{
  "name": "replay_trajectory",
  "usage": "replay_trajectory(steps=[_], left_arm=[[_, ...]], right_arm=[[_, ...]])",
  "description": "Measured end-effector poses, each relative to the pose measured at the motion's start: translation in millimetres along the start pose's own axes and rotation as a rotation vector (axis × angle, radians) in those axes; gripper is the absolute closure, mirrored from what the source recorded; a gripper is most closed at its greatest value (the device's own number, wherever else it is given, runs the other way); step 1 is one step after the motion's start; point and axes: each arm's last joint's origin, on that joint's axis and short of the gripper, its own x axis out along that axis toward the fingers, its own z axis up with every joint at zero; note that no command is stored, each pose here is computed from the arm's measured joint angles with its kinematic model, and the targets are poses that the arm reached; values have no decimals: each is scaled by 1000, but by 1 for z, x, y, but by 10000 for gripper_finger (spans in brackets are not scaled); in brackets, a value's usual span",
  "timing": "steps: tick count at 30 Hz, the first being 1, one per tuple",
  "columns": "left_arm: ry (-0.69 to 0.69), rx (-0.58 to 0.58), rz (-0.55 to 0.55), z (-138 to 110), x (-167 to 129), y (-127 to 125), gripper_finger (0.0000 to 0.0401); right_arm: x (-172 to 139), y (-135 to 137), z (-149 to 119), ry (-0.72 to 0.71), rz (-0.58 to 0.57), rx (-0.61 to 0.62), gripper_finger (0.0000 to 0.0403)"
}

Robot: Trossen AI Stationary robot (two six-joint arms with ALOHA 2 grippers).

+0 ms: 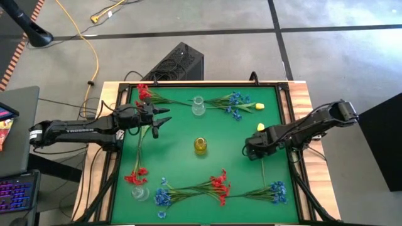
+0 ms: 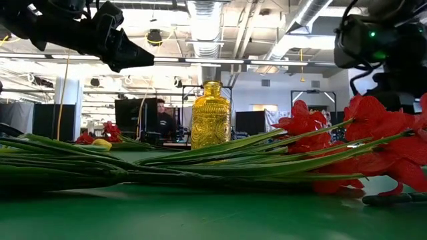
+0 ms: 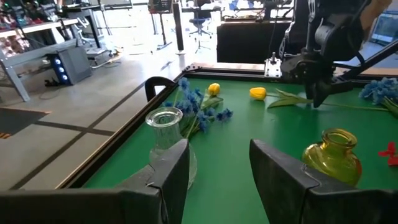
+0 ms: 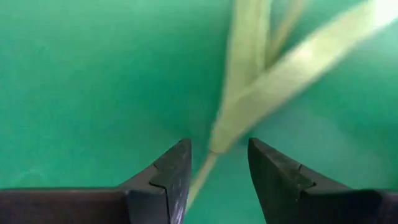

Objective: Sort flowers into vase by color
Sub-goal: Put the bottom right yellow flower into the top transparent vase

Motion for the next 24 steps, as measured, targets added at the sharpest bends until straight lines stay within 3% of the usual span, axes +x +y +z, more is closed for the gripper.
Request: replay_trajectory(steps=[10, 21, 24], left_arm=[[1, 0, 0, 0, 0, 0, 243], [-5, -4, 1, 0, 0, 0, 243], [-5, -6, 1, 0, 0, 0, 243]], right_arm=[[2, 2, 1, -18, 12, 13, 234], [2, 2, 2, -61, 6, 15, 369], [1, 1, 3, -87, 3, 9, 386]])
